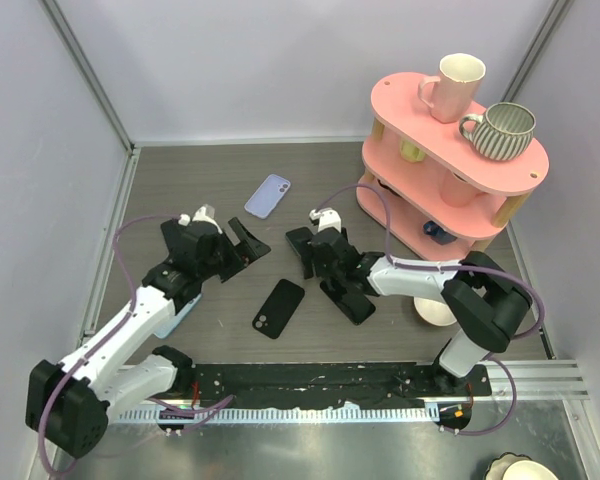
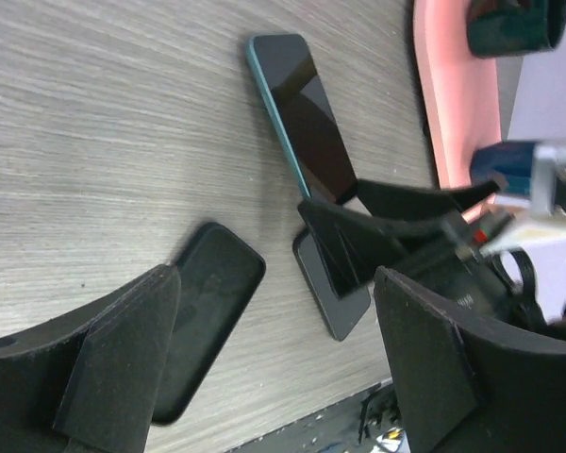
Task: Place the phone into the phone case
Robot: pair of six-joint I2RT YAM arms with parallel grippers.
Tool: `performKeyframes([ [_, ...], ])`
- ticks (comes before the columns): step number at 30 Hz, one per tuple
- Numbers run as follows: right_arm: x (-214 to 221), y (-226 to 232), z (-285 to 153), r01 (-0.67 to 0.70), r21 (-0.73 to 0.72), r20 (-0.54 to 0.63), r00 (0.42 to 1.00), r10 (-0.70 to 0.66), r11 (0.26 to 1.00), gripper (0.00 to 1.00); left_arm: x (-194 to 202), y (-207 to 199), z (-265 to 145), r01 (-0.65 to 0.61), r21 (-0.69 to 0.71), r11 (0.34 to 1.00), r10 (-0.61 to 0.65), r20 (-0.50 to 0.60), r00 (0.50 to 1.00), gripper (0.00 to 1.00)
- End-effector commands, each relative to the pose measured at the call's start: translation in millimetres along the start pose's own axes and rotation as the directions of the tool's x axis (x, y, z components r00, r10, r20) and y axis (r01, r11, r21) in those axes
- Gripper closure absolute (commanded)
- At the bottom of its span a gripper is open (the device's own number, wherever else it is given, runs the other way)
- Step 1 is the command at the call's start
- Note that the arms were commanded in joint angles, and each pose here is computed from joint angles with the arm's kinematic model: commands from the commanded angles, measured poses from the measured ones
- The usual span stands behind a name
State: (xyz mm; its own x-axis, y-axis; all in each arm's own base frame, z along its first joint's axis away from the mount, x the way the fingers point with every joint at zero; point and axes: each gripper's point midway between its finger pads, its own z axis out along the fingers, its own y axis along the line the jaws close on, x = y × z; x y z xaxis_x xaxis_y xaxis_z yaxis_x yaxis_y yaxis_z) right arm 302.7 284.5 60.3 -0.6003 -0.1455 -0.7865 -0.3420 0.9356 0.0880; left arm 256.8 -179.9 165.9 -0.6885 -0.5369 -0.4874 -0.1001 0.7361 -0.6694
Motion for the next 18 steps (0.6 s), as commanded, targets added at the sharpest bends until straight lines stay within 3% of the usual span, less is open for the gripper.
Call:
performKeyframes([
  [1, -32, 17, -14, -0.060, -0.087, 0.099, 0.993, 0.068, 0.994, 0.45, -3, -6, 21, 0.193, 0.097, 0.976, -0.190, -0.040, 0.981, 0.13],
  [4, -29, 24, -15, -0.079, -0.125, 0.090, 0.992, 0.091, 0.989, 0.45, 0, -5, 37, 0.233, 0.121, 0.965, -0.229, -0.052, 0.972, 0.14],
  [13, -18, 30, -25, 0.001, -0.215, 0.100, 0.995, 0.021, 0.977, 0.46, -6, 1, 71, 0.102, 0.031, 0.994, -0.099, -0.086, 0.991, 0.13],
  [18, -33, 34, -34, -0.019, -0.243, 0.144, 0.988, 0.055, 0.970, 0.46, 11, -2, 83, 0.224, 0.058, 0.973, -0.213, -0.152, 0.965, 0.14],
])
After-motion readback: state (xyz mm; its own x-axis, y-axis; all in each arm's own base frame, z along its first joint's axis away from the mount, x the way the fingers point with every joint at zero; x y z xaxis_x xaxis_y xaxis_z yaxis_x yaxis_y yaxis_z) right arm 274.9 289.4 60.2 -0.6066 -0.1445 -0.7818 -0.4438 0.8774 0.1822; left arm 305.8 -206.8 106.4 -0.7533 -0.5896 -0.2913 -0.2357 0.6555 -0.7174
